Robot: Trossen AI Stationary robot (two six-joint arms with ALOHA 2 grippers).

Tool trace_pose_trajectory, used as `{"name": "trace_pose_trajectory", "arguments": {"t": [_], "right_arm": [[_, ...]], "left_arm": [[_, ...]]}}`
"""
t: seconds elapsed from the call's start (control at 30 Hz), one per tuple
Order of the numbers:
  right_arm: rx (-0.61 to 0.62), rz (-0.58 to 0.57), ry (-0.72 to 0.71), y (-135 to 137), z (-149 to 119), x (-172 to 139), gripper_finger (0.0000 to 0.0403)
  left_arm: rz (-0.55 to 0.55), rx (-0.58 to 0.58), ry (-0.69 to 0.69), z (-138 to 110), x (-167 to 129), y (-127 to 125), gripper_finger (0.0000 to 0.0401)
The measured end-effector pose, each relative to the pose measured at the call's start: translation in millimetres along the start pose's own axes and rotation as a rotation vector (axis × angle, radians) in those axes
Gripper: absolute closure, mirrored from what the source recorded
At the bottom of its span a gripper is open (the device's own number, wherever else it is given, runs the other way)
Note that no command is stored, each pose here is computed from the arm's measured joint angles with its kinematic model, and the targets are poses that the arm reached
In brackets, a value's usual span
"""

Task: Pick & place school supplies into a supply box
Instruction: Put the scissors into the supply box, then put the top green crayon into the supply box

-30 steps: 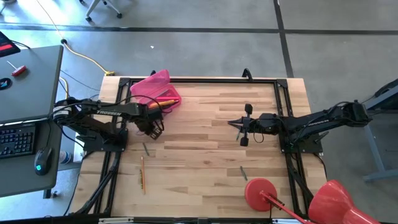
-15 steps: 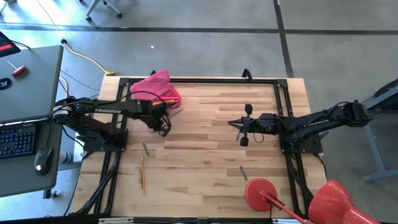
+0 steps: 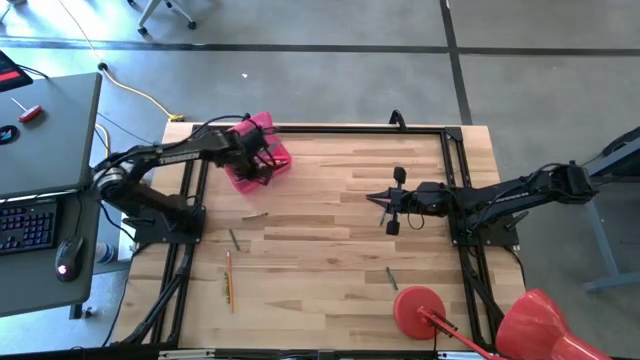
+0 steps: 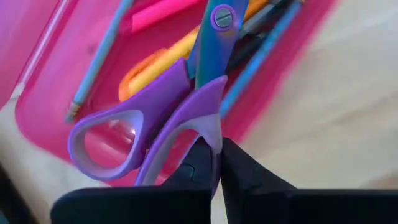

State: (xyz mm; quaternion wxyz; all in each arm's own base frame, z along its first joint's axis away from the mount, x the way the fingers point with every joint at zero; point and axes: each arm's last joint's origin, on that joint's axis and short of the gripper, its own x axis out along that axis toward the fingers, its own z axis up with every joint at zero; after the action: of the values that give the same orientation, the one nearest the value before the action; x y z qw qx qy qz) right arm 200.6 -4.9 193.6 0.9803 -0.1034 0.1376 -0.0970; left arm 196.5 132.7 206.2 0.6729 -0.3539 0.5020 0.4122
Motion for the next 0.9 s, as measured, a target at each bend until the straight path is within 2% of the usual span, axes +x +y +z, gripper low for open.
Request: {"name": "trace_pose_trajectory", "arguments": {"t": [0.23, 0.47, 0.63, 0.73, 0.9], "right_arm": [[-0.001, -0.004, 0.000, 0, 0, 0, 0.0403], [-0.003, -0.004, 0.001, 0, 0, 0, 0.0403], [-0.004, -0.004, 0.001, 0, 0, 0, 0.0403], [-0.004, -0.004, 0.002, 0, 0, 0, 0.0403], [-0.010, -0.004, 0.002, 0, 0, 0, 0.0403]], "left_arm": [[0.004, 0.022, 0.009, 20, 33, 5, 0.0304], [-0.012, 0.022, 0.082, 19, 47, 3, 0.0253], [-0.084, 0.013, 0.115, 18, 43, 2, 0.0251], [-0.116, -0.020, 0.187, 12, 40, 3, 0.0259], [-0.077, -0.020, 0.288, 7, 29, 6, 0.0277]]}}
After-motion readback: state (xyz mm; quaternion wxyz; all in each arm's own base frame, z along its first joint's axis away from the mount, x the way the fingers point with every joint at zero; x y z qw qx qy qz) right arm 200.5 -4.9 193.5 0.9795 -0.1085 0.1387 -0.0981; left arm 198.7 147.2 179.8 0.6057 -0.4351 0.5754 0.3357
